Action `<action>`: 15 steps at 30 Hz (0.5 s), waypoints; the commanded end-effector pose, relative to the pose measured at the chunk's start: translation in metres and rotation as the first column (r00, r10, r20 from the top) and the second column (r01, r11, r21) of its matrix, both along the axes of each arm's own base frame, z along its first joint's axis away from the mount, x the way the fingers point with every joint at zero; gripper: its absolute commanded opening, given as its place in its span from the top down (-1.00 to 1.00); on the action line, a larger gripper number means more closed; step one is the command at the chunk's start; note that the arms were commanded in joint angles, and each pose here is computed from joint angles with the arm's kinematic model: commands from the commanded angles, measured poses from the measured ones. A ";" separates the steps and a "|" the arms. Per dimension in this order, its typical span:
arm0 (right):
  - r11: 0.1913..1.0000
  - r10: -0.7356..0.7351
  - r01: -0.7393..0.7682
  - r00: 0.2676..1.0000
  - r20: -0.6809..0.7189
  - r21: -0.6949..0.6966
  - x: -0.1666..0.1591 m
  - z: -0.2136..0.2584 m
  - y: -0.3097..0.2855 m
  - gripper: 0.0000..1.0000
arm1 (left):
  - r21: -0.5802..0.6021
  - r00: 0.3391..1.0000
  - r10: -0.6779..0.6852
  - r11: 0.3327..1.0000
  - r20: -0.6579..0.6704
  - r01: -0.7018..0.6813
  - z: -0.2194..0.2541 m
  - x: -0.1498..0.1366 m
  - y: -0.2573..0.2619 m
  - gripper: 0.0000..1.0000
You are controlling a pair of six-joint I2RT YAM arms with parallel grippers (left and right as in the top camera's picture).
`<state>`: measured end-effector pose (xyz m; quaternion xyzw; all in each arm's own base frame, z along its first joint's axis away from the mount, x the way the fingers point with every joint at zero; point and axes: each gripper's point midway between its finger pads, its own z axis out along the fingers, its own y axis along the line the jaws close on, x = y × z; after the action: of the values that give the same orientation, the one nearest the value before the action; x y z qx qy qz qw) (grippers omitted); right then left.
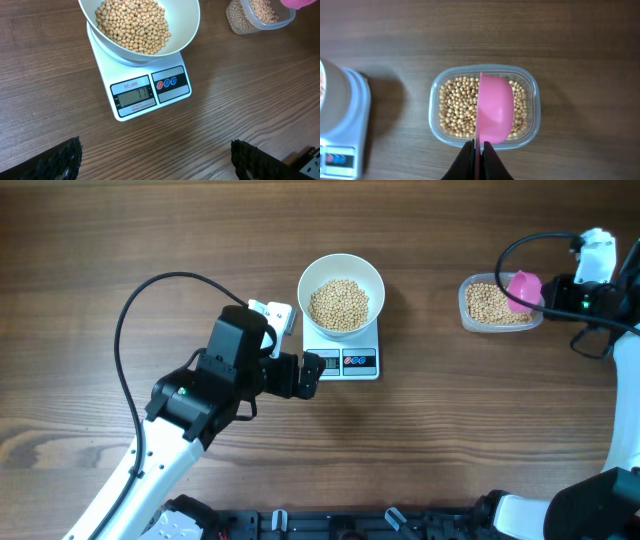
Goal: Scoop item into bowl and weigh 150g on scale
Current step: 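Return the scoop with the right gripper into the soybean tub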
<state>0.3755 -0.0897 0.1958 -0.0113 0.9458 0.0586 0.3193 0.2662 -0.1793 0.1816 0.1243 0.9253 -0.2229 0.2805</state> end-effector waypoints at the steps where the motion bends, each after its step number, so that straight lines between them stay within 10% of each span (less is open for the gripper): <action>1: 0.980 0.119 -0.116 0.993 0.010 -0.163 0.003 0.005 0.003 0.91 | 0.005 1.000 -0.008 1.000 0.001 0.008 -0.001 0.000 -0.002 -1.00; 15: 0.930 0.086 -0.135 0.985 -0.152 -0.343 0.013 -0.037 0.000 0.91 | 0.005 1.000 -0.008 1.000 0.001 0.008 -0.001 0.000 -0.002 -1.00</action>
<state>0.3925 -0.0802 0.1823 -0.1144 0.9480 -0.0613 0.2906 0.2662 -0.1793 0.1816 0.1243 0.9253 -0.2229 0.2805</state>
